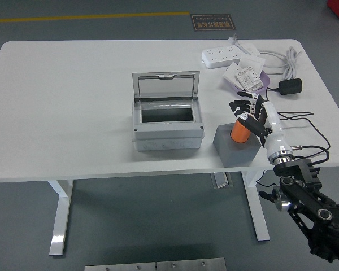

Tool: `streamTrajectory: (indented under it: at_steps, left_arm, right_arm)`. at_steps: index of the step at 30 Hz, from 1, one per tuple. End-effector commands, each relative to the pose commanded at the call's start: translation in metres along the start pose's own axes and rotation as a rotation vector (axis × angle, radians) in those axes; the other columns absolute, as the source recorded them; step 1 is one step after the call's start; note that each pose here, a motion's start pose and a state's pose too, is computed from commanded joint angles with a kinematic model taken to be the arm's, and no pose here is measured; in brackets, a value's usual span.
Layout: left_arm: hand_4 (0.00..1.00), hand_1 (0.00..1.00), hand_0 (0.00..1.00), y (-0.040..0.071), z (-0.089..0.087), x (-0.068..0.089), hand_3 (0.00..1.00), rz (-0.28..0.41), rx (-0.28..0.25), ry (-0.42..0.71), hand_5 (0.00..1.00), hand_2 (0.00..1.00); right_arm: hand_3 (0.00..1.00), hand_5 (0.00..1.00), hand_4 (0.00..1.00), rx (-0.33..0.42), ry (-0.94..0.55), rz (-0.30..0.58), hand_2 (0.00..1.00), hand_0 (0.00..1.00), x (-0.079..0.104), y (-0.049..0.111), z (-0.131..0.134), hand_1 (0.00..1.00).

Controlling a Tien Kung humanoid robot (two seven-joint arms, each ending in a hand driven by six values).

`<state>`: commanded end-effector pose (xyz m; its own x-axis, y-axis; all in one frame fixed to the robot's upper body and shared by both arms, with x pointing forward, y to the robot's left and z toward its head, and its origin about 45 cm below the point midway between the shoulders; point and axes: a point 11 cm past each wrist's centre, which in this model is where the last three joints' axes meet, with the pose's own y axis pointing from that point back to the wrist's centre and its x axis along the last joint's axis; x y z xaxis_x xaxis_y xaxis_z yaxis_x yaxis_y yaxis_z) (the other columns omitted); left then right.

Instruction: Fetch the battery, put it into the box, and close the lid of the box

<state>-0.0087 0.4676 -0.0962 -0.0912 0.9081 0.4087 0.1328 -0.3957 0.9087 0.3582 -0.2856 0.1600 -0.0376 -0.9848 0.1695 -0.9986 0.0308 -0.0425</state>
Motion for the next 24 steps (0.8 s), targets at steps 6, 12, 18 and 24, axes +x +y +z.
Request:
streamTrajectory:
  at_steps: [6, 12, 18, 24]
  left_arm:
    - [0.793, 0.727, 0.621, 0.000, 0.001, -0.002, 0.697, -0.002, -0.003, -0.009, 0.333, 0.692]
    - [0.793, 0.727, 0.619, 0.000, 0.003, -0.003, 0.696, -0.003, -0.008, -0.017, 0.333, 0.692]
    - [0.794, 0.727, 0.618, 0.001, 0.004, -0.004, 0.696, -0.005, -0.012, -0.025, 0.333, 0.693]
    - [0.795, 0.727, 0.616, 0.001, 0.005, -0.005, 0.694, -0.006, -0.013, -0.031, 0.332, 0.693]
  right_arm:
    - [0.637, 0.331, 0.828, 0.013, -0.007, 0.034, 0.584, 0.666, -0.002, 0.001, 0.001, 0.648]
    - [0.571, 0.337, 0.832, 0.024, 0.005, 0.048, 0.567, 0.650, -0.010, 0.003, 0.003, 0.618]
    - [0.572, 0.332, 0.822, 0.016, 0.014, 0.050, 0.573, 0.658, -0.011, 0.004, 0.007, 0.614]
    - [0.581, 0.315, 0.809, -0.004, 0.020, 0.045, 0.579, 0.663, -0.014, 0.006, 0.014, 0.620]
